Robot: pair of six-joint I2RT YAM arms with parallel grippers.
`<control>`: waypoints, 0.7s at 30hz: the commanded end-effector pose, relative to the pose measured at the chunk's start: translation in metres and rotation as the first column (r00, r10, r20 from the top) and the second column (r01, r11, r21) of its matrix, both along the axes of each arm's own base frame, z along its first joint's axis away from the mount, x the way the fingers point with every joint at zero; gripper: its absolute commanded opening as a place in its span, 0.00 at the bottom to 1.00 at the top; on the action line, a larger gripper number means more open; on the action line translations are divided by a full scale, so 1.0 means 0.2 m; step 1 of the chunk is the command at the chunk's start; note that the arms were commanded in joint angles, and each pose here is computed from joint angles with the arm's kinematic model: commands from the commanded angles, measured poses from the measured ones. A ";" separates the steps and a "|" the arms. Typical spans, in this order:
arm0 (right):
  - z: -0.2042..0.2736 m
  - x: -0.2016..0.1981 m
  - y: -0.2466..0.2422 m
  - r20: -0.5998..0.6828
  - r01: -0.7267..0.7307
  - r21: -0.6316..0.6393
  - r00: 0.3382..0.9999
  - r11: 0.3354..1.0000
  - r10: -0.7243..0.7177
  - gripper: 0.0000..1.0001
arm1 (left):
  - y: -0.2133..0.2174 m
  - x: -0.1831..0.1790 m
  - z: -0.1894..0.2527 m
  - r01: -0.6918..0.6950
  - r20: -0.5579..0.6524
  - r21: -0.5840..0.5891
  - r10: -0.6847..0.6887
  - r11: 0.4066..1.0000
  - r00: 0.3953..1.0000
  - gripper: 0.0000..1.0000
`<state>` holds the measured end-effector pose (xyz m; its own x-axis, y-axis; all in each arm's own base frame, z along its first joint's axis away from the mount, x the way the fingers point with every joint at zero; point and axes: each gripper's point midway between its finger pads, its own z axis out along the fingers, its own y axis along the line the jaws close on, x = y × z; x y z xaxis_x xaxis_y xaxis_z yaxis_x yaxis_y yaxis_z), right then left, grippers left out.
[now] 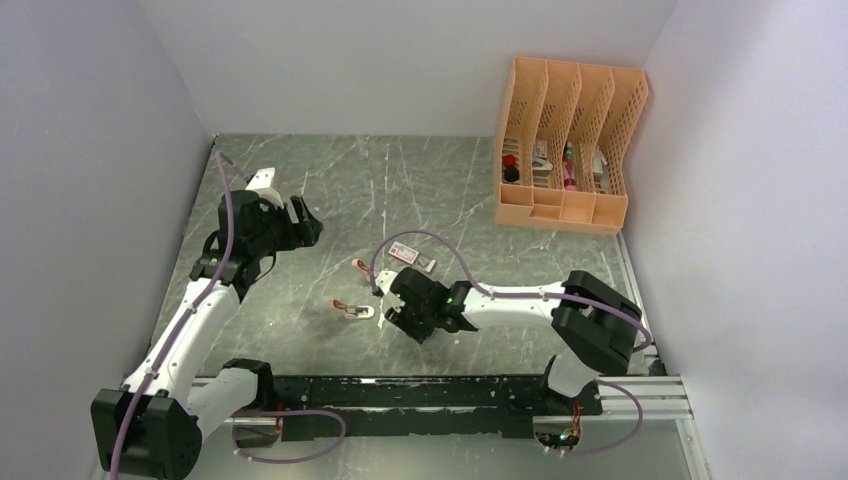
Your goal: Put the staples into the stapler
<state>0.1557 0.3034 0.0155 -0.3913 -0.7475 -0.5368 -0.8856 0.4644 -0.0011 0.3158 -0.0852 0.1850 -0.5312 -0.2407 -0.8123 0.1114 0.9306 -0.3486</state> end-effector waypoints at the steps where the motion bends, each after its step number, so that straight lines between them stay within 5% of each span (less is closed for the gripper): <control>1: -0.01 0.00 0.01 0.012 -0.016 -0.024 1.000 1.000 0.017 0.39 | 0.02 0.01 0.00 -0.008 0.003 0.011 0.008 1.000 1.000 0.79; 21: -0.06 -0.04 0.03 0.012 -0.005 -0.032 1.000 0.999 0.006 0.21 | 0.02 0.01 -0.01 -0.008 -0.007 0.014 0.008 1.000 1.000 0.79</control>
<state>0.1524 0.3105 0.0148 -0.3741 -0.7522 -0.5424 -0.8889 0.4576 -0.0215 0.3167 -0.0852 0.1808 -0.5418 -0.2360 -0.8067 0.1085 0.9321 -0.3455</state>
